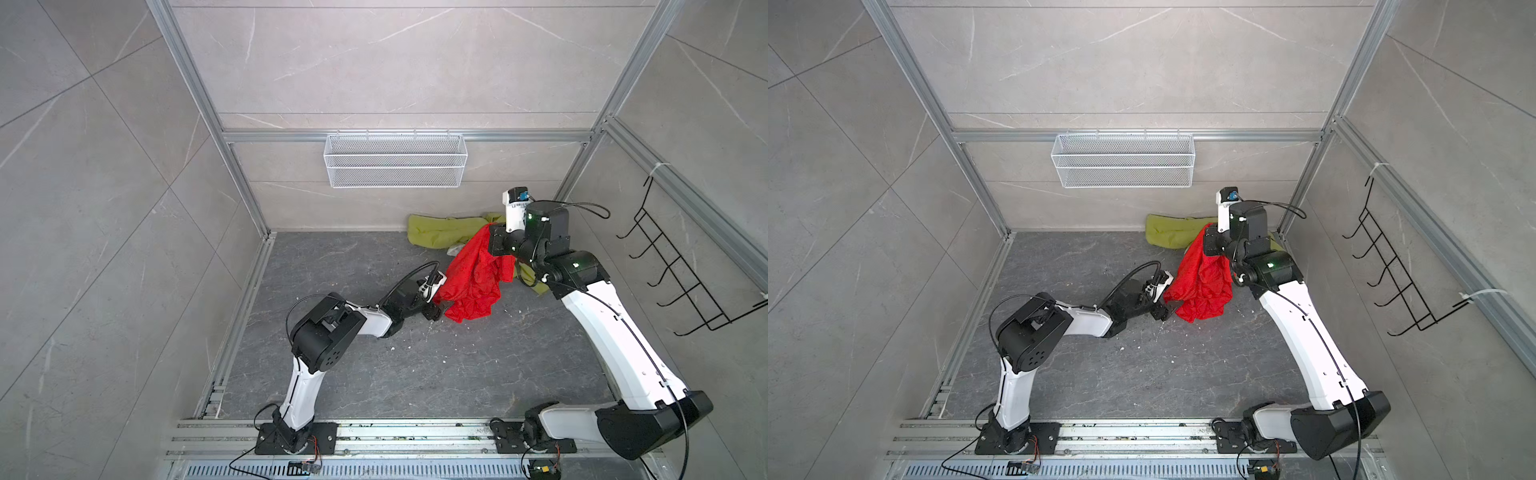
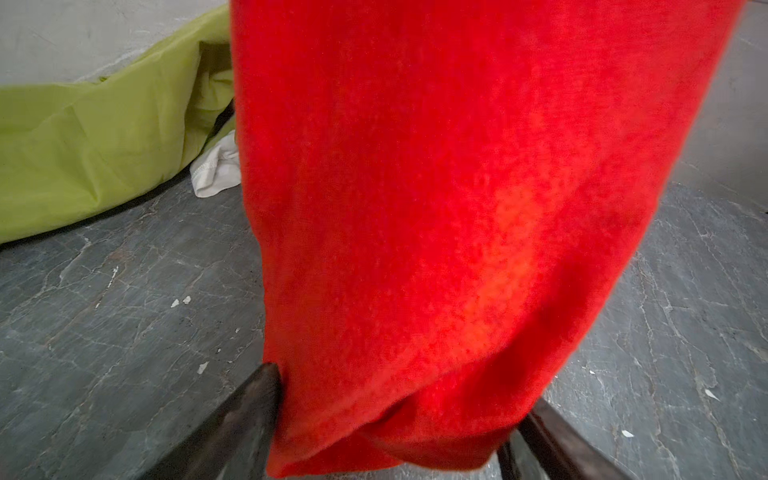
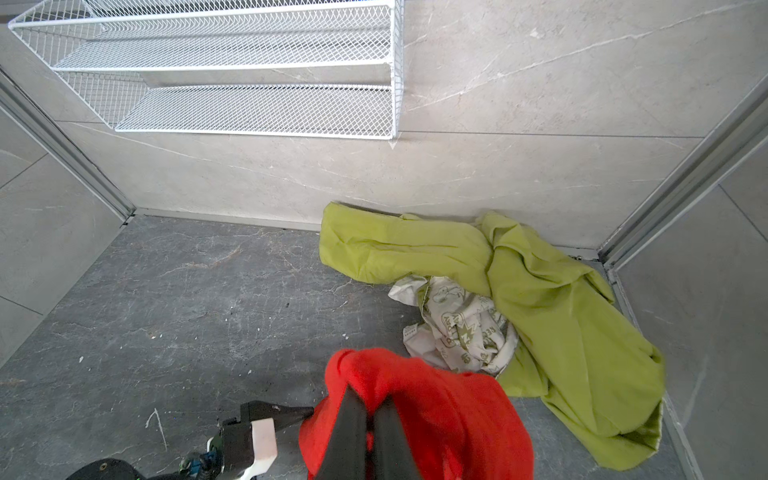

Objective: Pick out a specific cloth from the pile
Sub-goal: 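Pull the red cloth out of the pile while the left gripper reaches toward it, then grasp the hanging red cloth with the left gripper below the right gripper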

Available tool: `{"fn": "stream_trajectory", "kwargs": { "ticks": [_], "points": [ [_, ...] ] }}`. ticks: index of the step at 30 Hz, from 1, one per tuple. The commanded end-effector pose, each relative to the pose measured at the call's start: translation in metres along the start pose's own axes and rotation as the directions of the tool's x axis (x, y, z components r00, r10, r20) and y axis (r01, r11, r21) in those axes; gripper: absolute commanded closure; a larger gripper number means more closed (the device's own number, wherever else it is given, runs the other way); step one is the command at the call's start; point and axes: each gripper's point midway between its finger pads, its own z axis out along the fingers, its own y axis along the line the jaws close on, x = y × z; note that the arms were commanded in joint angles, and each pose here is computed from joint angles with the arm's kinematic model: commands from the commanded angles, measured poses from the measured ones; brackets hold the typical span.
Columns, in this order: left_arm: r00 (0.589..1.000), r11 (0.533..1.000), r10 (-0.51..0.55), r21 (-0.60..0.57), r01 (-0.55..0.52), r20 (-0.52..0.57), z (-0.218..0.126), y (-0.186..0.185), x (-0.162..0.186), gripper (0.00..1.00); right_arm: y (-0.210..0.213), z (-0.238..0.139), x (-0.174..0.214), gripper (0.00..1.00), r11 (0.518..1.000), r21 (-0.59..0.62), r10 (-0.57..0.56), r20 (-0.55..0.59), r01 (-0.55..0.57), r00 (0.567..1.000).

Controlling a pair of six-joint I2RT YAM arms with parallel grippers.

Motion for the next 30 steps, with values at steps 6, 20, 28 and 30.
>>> {"fn": "stream_trajectory", "kwargs": {
  "ticks": [6,20,28,30],
  "points": [
    [0.997,0.999,0.011,0.037,-0.013,0.071,0.004,-0.005,-0.027,0.55,0.001,-0.011,-0.013,1.00,1.000,-0.008,0.020,0.057,-0.020,0.998],
    [0.999,0.999,0.007,0.044,-0.009,0.048,-0.004,-0.009,-0.034,1.00,-0.001,-0.017,-0.016,1.00,1.000,0.004,0.024,0.069,-0.024,0.997],
    [0.997,1.000,0.008,-0.019,-0.007,0.074,-0.025,-0.004,-0.057,1.00,-0.005,-0.026,-0.021,1.00,0.999,0.021,0.027,0.094,-0.029,0.995],
    [0.997,1.000,0.011,-0.027,-0.009,0.080,-0.031,-0.004,-0.064,1.00,-0.006,-0.028,-0.022,1.00,0.999,0.026,0.025,0.098,-0.028,0.995]
  ]
}}
